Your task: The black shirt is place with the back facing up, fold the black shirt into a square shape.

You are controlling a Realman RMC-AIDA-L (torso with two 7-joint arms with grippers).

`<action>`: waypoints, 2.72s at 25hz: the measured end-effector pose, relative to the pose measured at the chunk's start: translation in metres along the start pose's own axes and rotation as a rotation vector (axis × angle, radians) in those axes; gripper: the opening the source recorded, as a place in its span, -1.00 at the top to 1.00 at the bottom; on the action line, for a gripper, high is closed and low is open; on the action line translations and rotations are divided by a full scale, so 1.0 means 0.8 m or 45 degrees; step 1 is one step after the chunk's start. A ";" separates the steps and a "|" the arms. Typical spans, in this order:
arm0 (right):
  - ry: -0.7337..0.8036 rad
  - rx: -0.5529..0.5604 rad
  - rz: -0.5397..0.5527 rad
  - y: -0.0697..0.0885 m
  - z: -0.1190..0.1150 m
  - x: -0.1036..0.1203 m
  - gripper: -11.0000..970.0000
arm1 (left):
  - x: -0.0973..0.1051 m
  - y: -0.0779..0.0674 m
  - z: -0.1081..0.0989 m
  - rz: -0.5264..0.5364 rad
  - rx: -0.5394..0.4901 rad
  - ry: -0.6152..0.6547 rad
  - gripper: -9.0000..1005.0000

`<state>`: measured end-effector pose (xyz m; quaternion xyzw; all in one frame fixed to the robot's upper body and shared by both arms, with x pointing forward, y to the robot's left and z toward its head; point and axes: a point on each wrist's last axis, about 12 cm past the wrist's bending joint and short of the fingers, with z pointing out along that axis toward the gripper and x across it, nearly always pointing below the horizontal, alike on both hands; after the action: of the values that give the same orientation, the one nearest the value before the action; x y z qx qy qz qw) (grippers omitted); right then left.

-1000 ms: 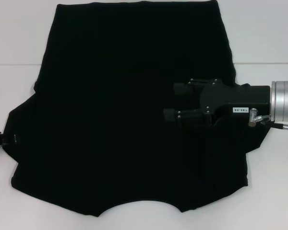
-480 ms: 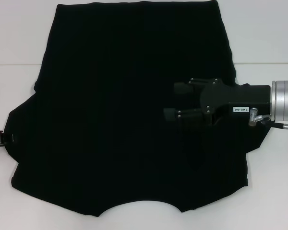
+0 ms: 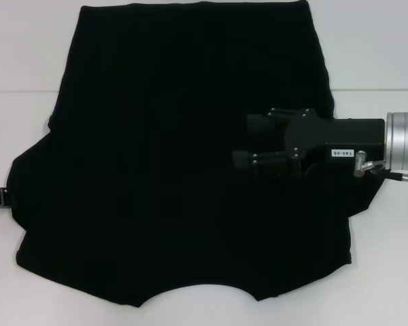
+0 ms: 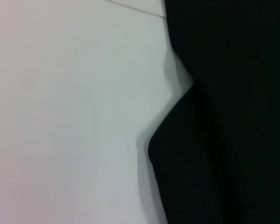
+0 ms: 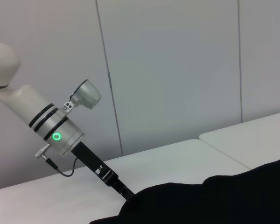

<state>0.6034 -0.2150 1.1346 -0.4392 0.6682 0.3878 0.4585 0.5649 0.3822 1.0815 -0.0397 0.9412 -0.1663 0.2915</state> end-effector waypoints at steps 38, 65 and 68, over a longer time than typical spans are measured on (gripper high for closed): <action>-0.055 0.036 0.000 -0.003 0.004 -0.006 -0.84 | 0.019 0.044 -0.037 -0.146 -0.091 -0.101 0.91; -0.068 0.047 0.007 -0.004 0.008 -0.009 -0.84 | 0.018 0.047 -0.055 -0.153 -0.034 -0.138 0.85; -0.068 0.047 0.011 -0.004 0.007 -0.008 -0.84 | 0.011 0.041 -0.052 -0.138 -0.003 -0.153 0.84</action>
<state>0.6089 -0.2097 1.1387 -0.4175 0.6646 0.3889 0.4824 0.5352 0.4237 1.0979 -0.1007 0.9187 -0.1780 0.3380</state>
